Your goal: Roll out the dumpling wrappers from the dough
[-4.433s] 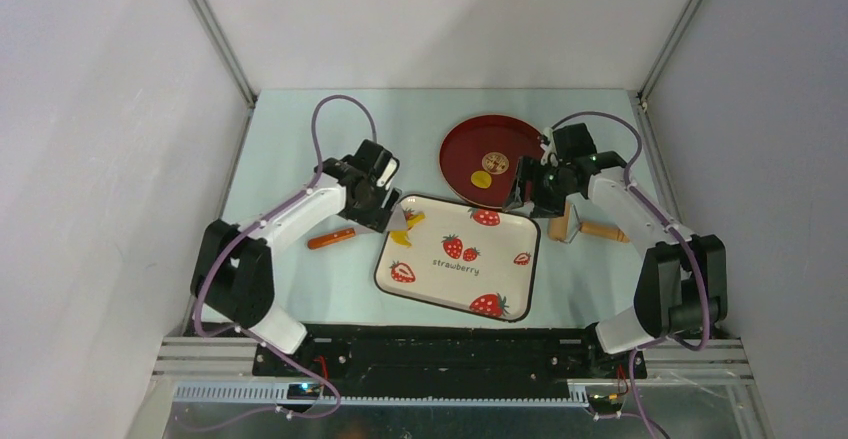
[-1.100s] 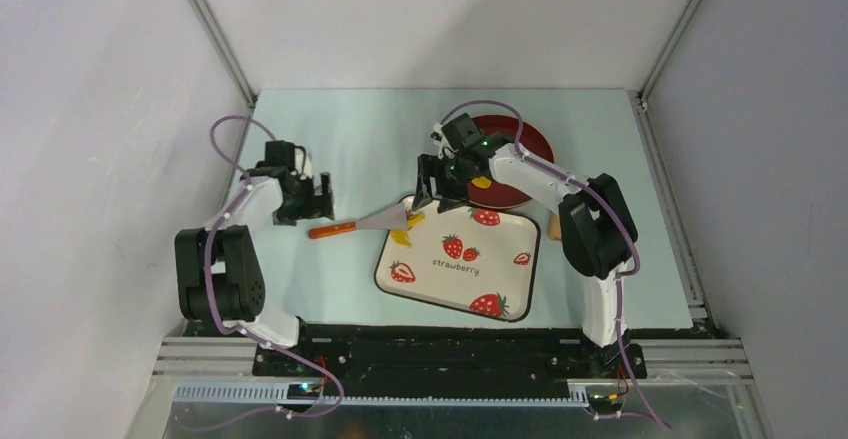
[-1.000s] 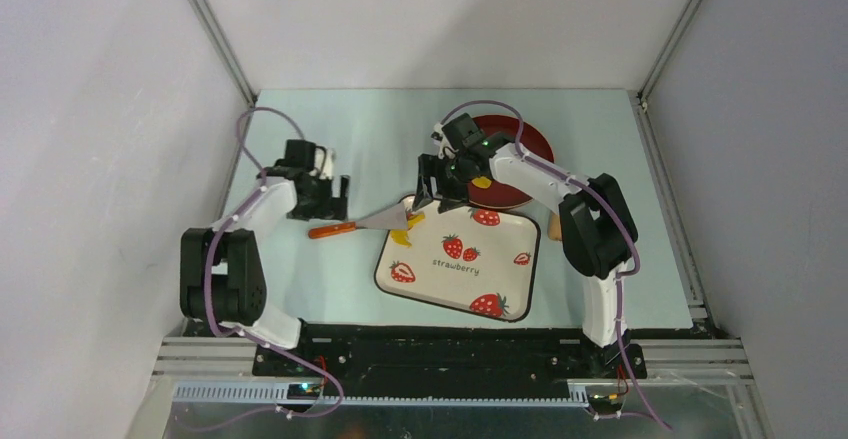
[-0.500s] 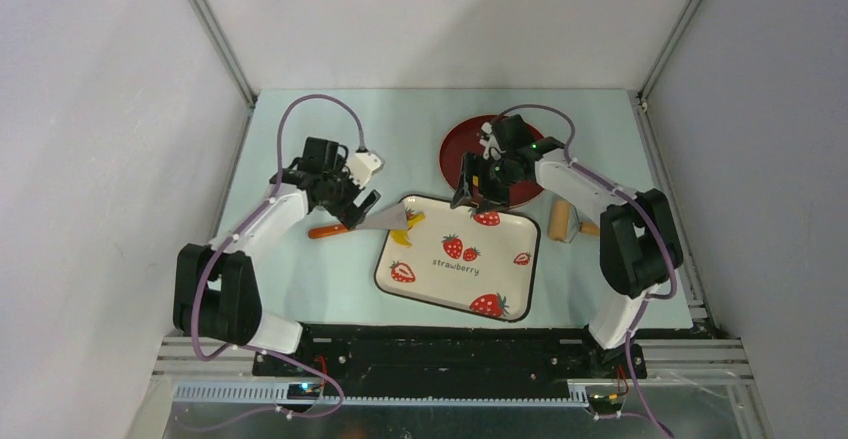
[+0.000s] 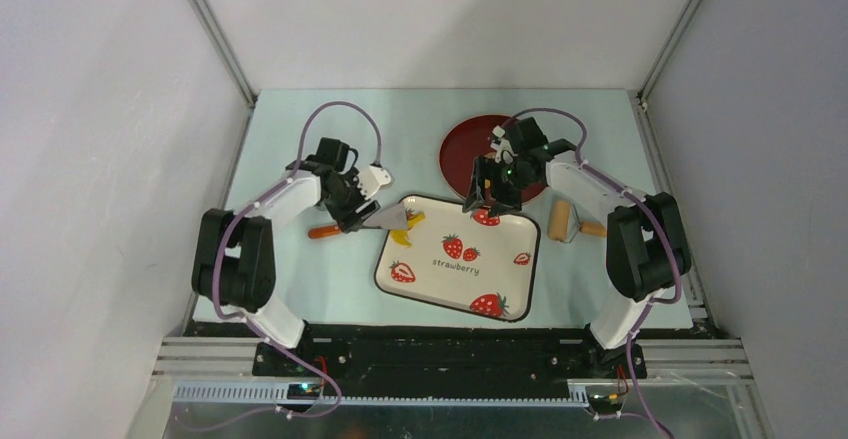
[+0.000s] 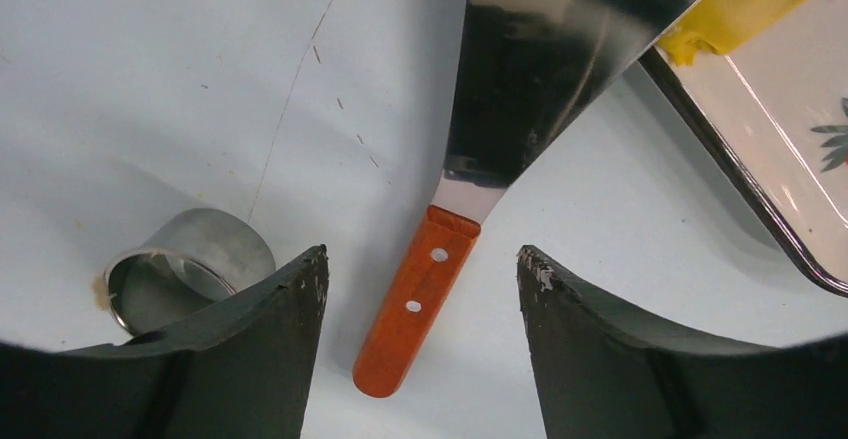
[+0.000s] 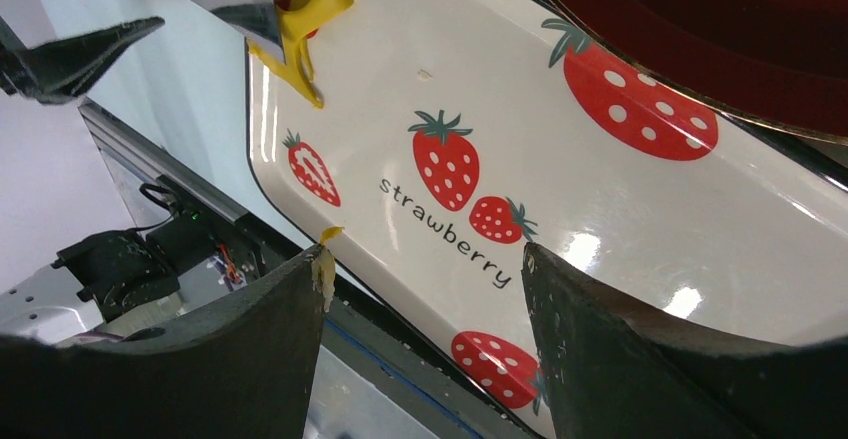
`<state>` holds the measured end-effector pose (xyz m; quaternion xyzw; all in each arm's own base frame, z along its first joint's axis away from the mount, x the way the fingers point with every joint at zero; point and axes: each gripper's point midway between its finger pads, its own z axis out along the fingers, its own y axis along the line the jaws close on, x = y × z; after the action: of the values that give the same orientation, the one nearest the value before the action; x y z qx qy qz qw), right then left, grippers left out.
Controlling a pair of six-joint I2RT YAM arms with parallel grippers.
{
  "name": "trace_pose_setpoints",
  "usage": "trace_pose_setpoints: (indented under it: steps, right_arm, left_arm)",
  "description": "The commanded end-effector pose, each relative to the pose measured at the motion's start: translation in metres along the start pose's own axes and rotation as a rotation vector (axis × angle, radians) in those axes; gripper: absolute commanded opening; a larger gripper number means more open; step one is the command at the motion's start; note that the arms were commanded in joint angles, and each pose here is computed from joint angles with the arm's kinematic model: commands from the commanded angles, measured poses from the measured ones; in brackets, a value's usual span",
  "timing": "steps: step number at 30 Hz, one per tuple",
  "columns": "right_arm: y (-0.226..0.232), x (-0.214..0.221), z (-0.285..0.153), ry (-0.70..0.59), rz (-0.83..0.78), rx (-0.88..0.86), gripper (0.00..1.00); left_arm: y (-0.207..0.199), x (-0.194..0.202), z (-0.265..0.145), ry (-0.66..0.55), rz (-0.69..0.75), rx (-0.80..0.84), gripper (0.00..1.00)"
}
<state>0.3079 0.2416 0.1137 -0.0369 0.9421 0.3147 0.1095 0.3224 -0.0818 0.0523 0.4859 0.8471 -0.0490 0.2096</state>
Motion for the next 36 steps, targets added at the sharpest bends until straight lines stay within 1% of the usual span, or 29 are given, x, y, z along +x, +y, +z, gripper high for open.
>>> trace_pose_setpoints:
  steps: [1, 2, 5, 13, 15, 18, 20, 23, 24, 25, 26, 28, 29, 31, 36]
  right_arm:
    - [0.005, -0.001, -0.014, -0.018, -0.036, -0.034, 0.74]
    - [0.003, -0.001, -0.014, -0.017, -0.034, -0.035, 0.74]
    - [0.0, -0.001, -0.015, -0.015, -0.032, -0.042, 0.74]
    - [-0.009, -0.006, -0.016, -0.016, -0.01, -0.06, 0.74]
    - [-0.012, -0.006, -0.017, -0.018, -0.005, -0.06, 0.74]
    - [-0.014, -0.006, -0.019, -0.021, 0.001, -0.061, 0.74]
    - [-0.016, -0.006, -0.019, -0.022, 0.004, -0.06, 0.74]
    - [-0.017, -0.006, -0.019, -0.024, 0.009, -0.061, 0.74]
    - [-0.018, -0.006, -0.019, -0.023, 0.012, -0.061, 0.74]
    - [-0.018, -0.006, -0.018, -0.023, 0.012, -0.061, 0.74]
    - [-0.018, -0.006, -0.019, -0.025, 0.012, -0.061, 0.74]
    - [-0.018, -0.006, -0.019, -0.026, 0.014, -0.062, 0.74]
    - [-0.018, -0.006, -0.019, -0.025, 0.014, -0.06, 0.74]
    - [-0.019, -0.006, -0.019, -0.027, 0.014, -0.056, 0.74]
    - [-0.021, -0.005, -0.019, -0.025, 0.018, -0.046, 0.74]
  left_arm:
    - [0.012, -0.007, 0.0, 0.033, 0.029, 0.004, 0.69]
    - [0.013, -0.004, 0.003, 0.055, 0.026, 0.008, 0.67]
    - [0.017, 0.007, 0.008, 0.111, 0.024, -0.003, 0.67]
    - [0.01, 0.014, 0.021, 0.182, 0.039, 0.015, 0.67]
    - [0.008, 0.017, 0.024, 0.204, 0.046, 0.019, 0.64]
    - [0.01, 0.016, 0.026, 0.222, 0.043, 0.012, 0.56]
    - [0.011, 0.016, 0.026, 0.233, 0.042, 0.014, 0.48]
    - [0.011, 0.016, 0.025, 0.238, 0.048, 0.016, 0.32]
    - [0.012, 0.016, 0.025, 0.239, 0.049, 0.016, 0.29]
    - [0.011, 0.016, 0.025, 0.238, 0.054, 0.019, 0.24]
    - [0.011, 0.016, 0.025, 0.237, 0.058, 0.021, 0.22]
    - [0.009, 0.015, 0.025, 0.231, 0.07, 0.029, 0.15]
    - [0.009, 0.015, 0.026, 0.228, 0.077, 0.034, 0.09]
    - [0.007, 0.015, 0.025, 0.225, 0.086, 0.04, 0.01]
    - [0.001, 0.011, 0.021, 0.186, 0.095, 0.057, 0.0]
